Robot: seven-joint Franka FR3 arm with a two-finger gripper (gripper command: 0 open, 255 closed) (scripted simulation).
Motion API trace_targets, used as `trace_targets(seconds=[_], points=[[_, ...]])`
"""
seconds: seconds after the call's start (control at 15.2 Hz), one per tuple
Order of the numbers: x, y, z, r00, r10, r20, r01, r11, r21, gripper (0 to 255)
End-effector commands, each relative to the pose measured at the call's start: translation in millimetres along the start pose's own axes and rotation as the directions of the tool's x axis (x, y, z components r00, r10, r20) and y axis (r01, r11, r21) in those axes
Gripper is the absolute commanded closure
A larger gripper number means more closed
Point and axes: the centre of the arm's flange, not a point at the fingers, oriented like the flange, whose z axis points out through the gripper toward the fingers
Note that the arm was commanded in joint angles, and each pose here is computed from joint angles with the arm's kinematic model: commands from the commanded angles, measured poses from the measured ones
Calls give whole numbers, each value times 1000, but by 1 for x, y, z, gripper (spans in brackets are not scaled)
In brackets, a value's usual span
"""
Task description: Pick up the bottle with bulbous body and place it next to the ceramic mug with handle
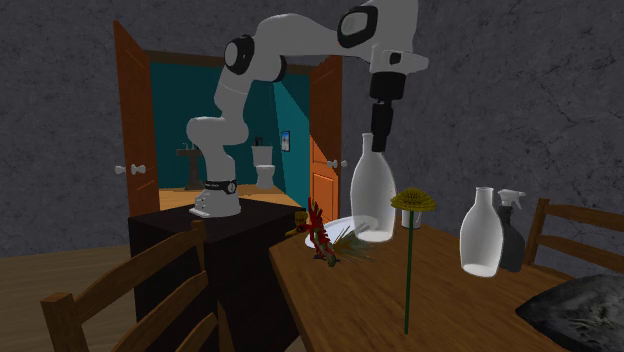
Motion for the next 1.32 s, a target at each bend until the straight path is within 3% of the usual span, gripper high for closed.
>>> trace_targets(seconds=[0.0,0.13,1.25], points=[[-1,0,-11,1000,0,0,0,1000,0,255],[-2,0,-19,1000,0,0,0,1000,0,255],[-26,-223,-18,1000,0,0,0,1000,0,255]])
